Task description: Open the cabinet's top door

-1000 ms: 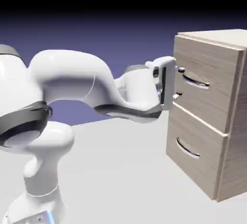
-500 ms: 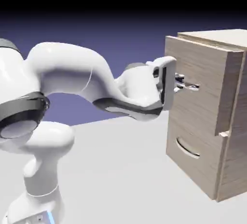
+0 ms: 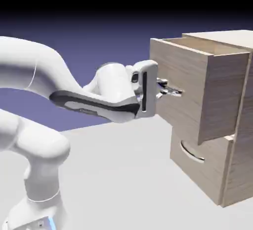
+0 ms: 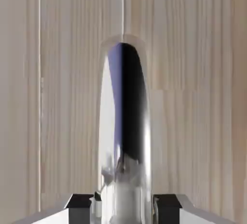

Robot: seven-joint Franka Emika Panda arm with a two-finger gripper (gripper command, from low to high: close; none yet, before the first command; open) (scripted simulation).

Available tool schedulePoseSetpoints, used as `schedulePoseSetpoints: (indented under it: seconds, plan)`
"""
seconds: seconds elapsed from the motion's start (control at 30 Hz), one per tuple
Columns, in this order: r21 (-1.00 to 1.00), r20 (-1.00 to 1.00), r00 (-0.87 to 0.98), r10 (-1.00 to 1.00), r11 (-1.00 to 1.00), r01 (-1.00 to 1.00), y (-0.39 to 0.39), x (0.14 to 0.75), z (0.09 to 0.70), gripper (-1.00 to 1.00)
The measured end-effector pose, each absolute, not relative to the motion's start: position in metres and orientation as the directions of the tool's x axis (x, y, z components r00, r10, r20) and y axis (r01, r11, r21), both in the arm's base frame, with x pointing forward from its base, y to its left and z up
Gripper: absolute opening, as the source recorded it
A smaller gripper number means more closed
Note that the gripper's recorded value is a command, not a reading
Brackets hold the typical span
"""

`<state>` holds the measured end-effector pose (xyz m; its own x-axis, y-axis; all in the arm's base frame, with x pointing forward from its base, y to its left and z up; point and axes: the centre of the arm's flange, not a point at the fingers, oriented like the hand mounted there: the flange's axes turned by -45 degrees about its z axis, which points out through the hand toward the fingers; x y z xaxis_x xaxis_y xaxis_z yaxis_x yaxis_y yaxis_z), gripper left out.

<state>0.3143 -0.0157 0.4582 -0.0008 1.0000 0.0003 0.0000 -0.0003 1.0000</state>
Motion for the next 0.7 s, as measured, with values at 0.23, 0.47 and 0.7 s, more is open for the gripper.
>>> schedulePoseSetpoints:
  seconds: [0.23,0.47,0.7]
  plan:
    - [1.0,0.001,-0.001,1.0,-0.001,0.001,-0.016,0.26,0.458,-1.0]
    - [1.0,-0.002,-0.002,1.0,0.002,0.0,-0.016,0.235,0.458,-1.0]
    - [1.0,0.0,-0.001,1.0,0.0,0.0,-0.016,0.192,0.458,1.0]
